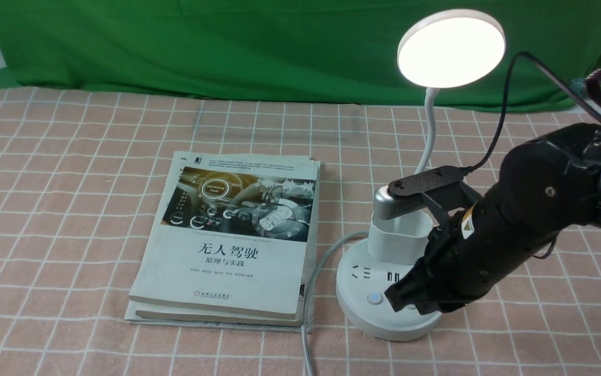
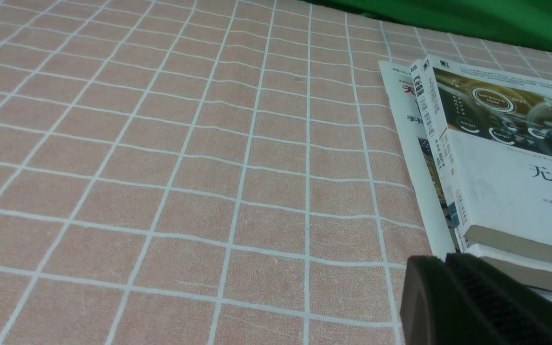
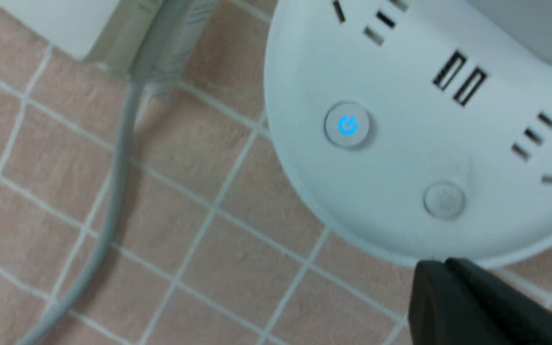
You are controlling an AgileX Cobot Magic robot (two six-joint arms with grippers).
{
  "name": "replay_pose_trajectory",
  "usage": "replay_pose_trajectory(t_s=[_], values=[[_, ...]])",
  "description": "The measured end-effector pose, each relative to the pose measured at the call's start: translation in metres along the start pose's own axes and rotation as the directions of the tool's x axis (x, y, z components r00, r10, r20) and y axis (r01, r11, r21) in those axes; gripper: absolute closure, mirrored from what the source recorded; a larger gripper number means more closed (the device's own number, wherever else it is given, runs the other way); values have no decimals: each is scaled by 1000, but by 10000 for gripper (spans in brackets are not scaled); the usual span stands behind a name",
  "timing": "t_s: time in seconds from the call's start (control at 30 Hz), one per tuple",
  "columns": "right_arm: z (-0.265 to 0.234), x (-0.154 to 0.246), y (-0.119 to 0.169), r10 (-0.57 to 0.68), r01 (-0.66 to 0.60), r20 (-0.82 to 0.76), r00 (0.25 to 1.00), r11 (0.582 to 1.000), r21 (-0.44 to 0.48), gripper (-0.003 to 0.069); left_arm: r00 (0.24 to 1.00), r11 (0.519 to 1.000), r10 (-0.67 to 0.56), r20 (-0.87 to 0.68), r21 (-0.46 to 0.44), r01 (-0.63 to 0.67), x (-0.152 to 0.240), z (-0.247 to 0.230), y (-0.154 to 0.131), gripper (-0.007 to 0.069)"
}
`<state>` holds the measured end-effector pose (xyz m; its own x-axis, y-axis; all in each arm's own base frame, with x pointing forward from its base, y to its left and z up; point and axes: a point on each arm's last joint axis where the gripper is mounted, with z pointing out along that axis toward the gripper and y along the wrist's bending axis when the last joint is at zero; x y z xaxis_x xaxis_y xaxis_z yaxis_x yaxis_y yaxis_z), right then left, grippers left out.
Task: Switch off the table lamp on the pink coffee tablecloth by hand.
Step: 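Press the power button on the lamp base to turn the lamp off with the right gripper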
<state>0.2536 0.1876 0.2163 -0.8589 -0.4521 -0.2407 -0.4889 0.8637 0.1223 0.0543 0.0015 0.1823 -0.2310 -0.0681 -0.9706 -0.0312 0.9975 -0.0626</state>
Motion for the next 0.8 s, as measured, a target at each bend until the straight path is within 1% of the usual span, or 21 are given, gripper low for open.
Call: replay_pose_trajectory(t_s=[0.17,0.43,0.67,0.8], values=[[11,-15,0,2,-2,-3,1000,1000,2,619,1000,1000,0,0,0,0,0,0,0,619],[38,-16,-4,-7,10,-89,996,1000,30,619,1000,1000,0,0,0,0,0,0,0,619],[39,-17,-4,-8,11,-93,996,999,32,619,1000,1000,0,0,0,0,0,0,0,619],[27,-17,-3,-9,11,-60,998,1000,30,619,1000,1000,0,0,0,0,0,0,0,619]])
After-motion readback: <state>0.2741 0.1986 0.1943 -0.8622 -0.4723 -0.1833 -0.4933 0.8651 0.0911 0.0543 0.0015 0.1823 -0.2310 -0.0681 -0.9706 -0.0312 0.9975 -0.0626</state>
